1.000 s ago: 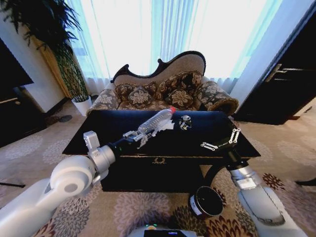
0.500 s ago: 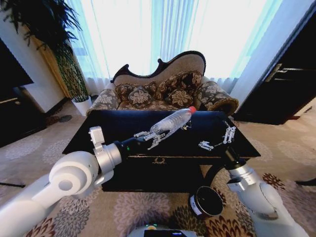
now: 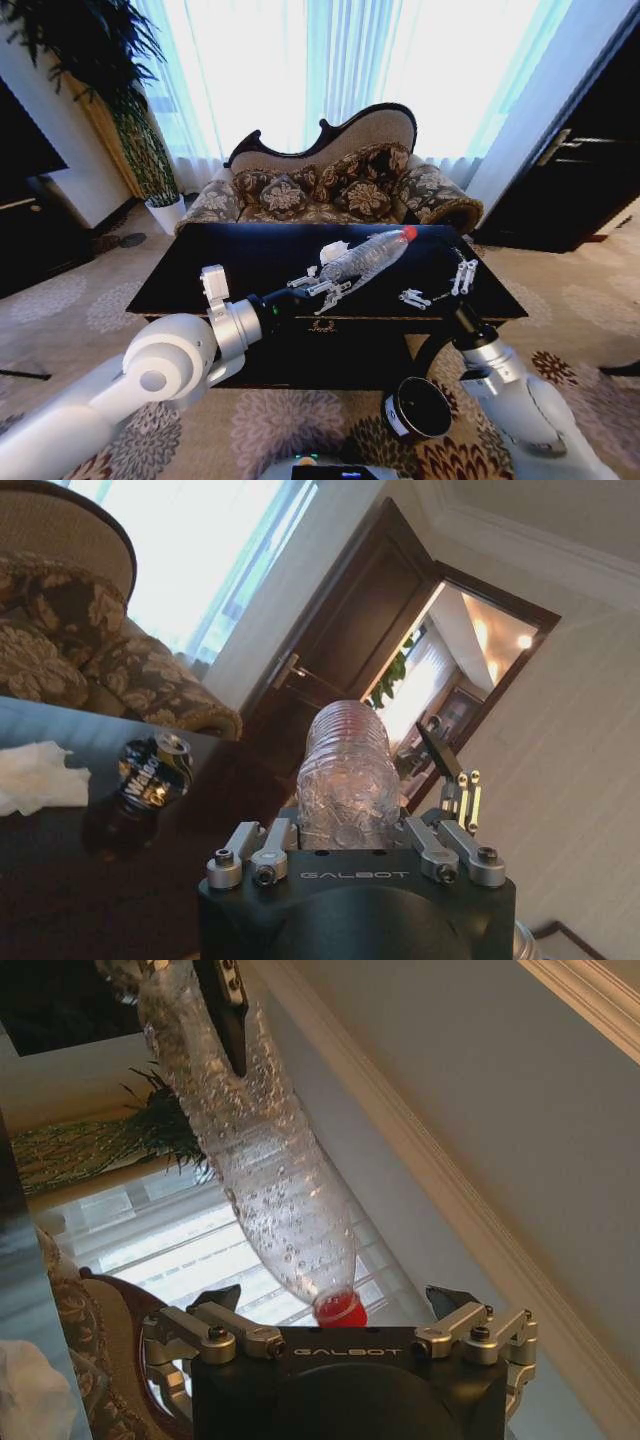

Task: Move to the front of the table and place the trash on the table into the trash bin.

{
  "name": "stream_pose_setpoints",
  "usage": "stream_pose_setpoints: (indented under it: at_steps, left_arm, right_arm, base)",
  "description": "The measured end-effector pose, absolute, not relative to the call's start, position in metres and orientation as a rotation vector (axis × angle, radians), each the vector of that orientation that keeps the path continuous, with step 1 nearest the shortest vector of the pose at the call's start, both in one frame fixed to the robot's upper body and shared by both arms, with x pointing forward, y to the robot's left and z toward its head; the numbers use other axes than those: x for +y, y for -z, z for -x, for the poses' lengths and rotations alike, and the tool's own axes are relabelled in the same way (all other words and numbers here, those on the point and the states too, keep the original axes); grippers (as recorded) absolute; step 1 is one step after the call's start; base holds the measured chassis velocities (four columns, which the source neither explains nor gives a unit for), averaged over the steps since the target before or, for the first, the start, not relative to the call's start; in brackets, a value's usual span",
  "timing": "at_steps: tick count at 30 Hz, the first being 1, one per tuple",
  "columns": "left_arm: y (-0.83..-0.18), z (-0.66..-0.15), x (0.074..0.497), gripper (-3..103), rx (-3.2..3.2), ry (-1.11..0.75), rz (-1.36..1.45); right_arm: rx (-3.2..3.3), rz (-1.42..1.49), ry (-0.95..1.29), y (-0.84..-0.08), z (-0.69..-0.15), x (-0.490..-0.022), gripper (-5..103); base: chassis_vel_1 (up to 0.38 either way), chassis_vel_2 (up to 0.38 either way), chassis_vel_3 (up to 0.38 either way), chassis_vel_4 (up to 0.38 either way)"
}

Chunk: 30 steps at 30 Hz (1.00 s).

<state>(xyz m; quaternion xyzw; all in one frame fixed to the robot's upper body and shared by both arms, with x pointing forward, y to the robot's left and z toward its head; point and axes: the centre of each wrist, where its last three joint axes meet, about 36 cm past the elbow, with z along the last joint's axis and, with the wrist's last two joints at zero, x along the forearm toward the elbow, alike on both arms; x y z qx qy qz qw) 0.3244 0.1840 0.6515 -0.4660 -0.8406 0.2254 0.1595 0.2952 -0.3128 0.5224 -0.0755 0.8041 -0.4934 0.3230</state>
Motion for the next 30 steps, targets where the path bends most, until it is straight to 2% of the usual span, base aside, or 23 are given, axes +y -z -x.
stream_pose_setpoints:
  at_steps: [14,21,22,23,26,29,30]
  left_arm:
    - [-0.640,-0.315,0.150,36,-2.288,-0.590,1.468]
    - [-0.637,-0.314,0.148,36,-2.270,-0.593,1.472]
    - [-0.637,-0.314,0.148,36,-2.267,-0.594,1.469]
    - [-0.636,-0.314,0.148,36,-2.265,-0.595,1.469]
    - [-0.635,-0.314,0.148,36,-2.261,-0.597,1.470]
    - [-0.634,-0.313,0.148,36,-2.258,-0.601,1.468]
    - [-0.634,-0.313,0.149,36,-2.257,-0.604,1.466]
  right_arm:
    - [2.143,0.152,1.269,-0.523,-0.277,-0.299,100]
    - [2.157,0.145,1.260,-0.521,-0.274,-0.298,101]
    - [2.159,0.145,1.259,-0.521,-0.274,-0.298,96]
    - [2.159,0.145,1.257,-0.520,-0.274,-0.298,96]
    - [2.164,0.141,1.251,-0.520,-0.273,-0.298,80]
    - [2.167,0.142,1.245,-0.519,-0.273,-0.297,76]
    - [2.177,0.144,1.233,-0.517,-0.272,-0.296,70]
  base:
    - [0.000,0.000,0.000,0.000]
    - [0.000,0.000,0.000,0.000]
    - [0.000,0.000,0.000,0.000]
    - [0.000,0.000,0.000,0.000]
    - [0.000,0.000,0.000,0.000]
    - [0.000,0.000,0.000,0.000]
    - [0.000,0.000,0.000,0.000]
